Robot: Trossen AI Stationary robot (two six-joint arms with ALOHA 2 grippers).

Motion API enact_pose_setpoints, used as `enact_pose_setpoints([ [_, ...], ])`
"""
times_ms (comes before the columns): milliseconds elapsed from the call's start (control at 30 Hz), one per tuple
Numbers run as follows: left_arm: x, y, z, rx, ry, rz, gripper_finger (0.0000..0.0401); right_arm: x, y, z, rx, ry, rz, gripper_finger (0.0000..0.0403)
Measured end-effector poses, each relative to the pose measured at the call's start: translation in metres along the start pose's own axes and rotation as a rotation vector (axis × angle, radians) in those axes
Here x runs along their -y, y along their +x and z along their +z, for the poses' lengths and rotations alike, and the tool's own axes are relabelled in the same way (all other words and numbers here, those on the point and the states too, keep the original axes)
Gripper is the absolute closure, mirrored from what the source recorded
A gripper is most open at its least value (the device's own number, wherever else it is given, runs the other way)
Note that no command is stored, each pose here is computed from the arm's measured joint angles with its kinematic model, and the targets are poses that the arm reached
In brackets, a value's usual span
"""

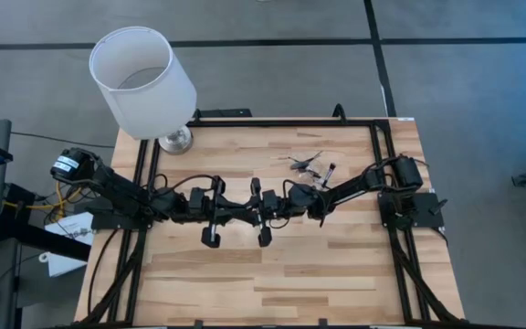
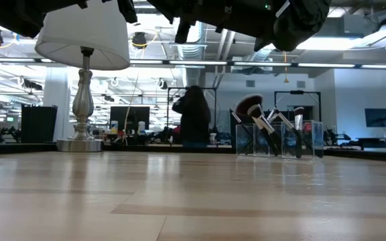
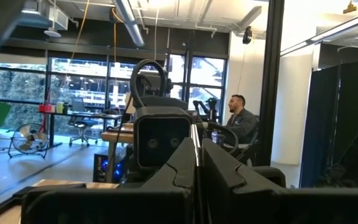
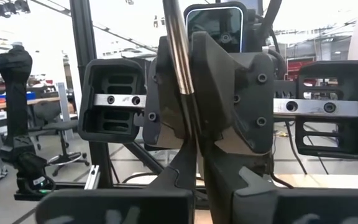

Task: Put items in baskets/containers
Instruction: Put the liner brush into the transparent organizer

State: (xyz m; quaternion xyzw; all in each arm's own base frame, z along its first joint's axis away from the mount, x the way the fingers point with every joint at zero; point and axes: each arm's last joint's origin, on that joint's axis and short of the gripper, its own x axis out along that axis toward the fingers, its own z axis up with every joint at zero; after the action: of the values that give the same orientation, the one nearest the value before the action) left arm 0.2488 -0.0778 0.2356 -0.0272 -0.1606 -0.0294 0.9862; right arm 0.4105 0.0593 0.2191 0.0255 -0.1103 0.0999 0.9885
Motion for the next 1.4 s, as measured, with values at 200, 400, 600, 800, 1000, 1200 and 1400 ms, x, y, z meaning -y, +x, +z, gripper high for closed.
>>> enact_pose_setpoints([
  [200, -0.0012, 0.0003, -0.0006, -0.004, 0.003, 0.001, 0.0384, 0.0001, 0.0000, -0.0002, -0.002, 0.001, -0.003, 0.0397],
  [400, -0.0012, 0.0002, -0.0002, -0.005, 0.005, 0.001, 0.0368, 0.0002, 0.0000, -0.0014, -0.016, 0.011, -0.004, 0.0395],
  [600, -0.0012, 0.0002, -0.0001, -0.004, 0.006, 0.001, 0.0379, -0.0013, 0.0000, -0.0005, -0.015, 0.012, -0.007, 0.0397],
  [800, -0.0016, 0.0002, -0.0003, -0.006, 0.006, 0.017, 0.0389, -0.0010, 0.0000, -0.0004, -0.014, 0.012, -0.007, 0.0377],
  [1000, -0.0019, 0.0002, -0.0002, -0.006, 0.006, 0.026, 0.0389, -0.0009, 0.0000, -0.0004, -0.014, 0.012, -0.007, 0.0360],
  [1200, -0.0021, 0.0002, -0.0002, -0.006, 0.007, 0.031, 0.0390, -0.0006, -0.0001, -0.0004, -0.014, 0.007, -0.007, 0.0334],
  [1400, -0.0023, 0.0002, -0.0002, -0.005, 0.007, 0.035, 0.0390, -0.0006, 0.0000, 0.0007, -0.003, 0.003, -0.006, 0.0306],
])
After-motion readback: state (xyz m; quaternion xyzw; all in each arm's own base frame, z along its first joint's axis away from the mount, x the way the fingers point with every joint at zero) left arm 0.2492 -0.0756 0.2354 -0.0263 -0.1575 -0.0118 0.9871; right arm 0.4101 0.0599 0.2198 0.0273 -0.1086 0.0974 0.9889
